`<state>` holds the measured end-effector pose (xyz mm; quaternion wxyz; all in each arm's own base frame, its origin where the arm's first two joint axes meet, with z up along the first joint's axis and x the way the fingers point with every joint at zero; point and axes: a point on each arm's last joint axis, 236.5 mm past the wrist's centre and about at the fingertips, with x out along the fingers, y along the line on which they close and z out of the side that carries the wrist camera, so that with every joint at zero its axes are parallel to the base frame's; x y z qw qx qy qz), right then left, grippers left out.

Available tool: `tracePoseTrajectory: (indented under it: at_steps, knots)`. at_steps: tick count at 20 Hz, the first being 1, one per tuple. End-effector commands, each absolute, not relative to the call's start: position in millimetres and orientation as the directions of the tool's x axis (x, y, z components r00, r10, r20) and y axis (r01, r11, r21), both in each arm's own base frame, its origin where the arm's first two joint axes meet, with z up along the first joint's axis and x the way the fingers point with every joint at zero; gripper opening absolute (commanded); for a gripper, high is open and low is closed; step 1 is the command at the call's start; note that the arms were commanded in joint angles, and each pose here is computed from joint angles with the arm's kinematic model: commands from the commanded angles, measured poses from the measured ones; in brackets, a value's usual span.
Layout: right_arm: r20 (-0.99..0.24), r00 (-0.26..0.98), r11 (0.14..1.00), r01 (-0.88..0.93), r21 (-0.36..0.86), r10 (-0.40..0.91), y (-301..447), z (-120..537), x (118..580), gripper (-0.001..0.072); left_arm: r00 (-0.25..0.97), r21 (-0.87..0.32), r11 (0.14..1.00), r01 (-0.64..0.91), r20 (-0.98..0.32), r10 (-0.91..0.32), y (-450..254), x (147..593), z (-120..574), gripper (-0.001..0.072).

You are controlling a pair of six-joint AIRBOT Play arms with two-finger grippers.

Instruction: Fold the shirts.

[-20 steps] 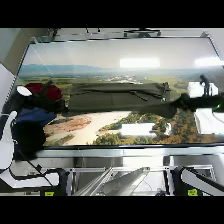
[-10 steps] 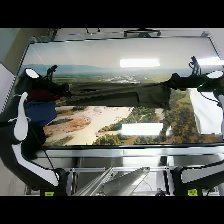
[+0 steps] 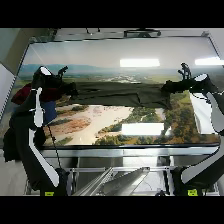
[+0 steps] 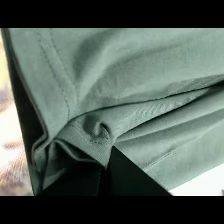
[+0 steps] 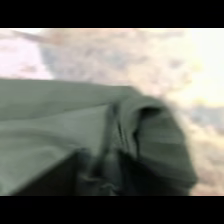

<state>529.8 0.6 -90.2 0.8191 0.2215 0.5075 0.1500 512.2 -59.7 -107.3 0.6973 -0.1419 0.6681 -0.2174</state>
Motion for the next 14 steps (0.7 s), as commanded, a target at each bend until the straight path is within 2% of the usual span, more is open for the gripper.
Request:
tracePoseTrajectory:
  at_steps: [1,3,4,9,12,14]
  knots:
    - [-0.762,0.415,0.857,-0.097,0.506,0.497,3,-59,529,0.0449,-0.010,-0.501,0.855,0.135,-0.864,-0.504,-64,509,-87,0.0315]
    - [-0.769,0.419,0.863,-0.079,0.498,0.482,-10,-35,527,0.0635,0.022,-0.493,0.858,0.145,-0.865,-0.500,-58,508,-69,0.0331]
    - [-0.785,0.414,0.869,-0.032,0.494,0.461,-23,-34,523,0.0654,0.029,-0.489,0.860,0.147,-0.866,-0.498,-57,507,-62,0.0332]
    - [-0.810,0.280,0.808,0.159,0.568,0.515,-56,-77,480,0.0653,0.114,-0.467,0.873,0.139,-0.868,-0.482,-31,516,-28,0.0330]
    - [-0.790,0.201,0.769,0.188,0.611,0.579,-38,-105,465,0.0653,0.151,-0.463,0.877,0.129,-0.865,-0.479,-21,516,-12,0.0329]
    - [-0.723,0.212,0.707,0.155,0.690,0.658,-13,-105,473,0.0653,0.171,-0.460,0.877,0.138,-0.861,-0.479,-22,518,-2,0.0329]
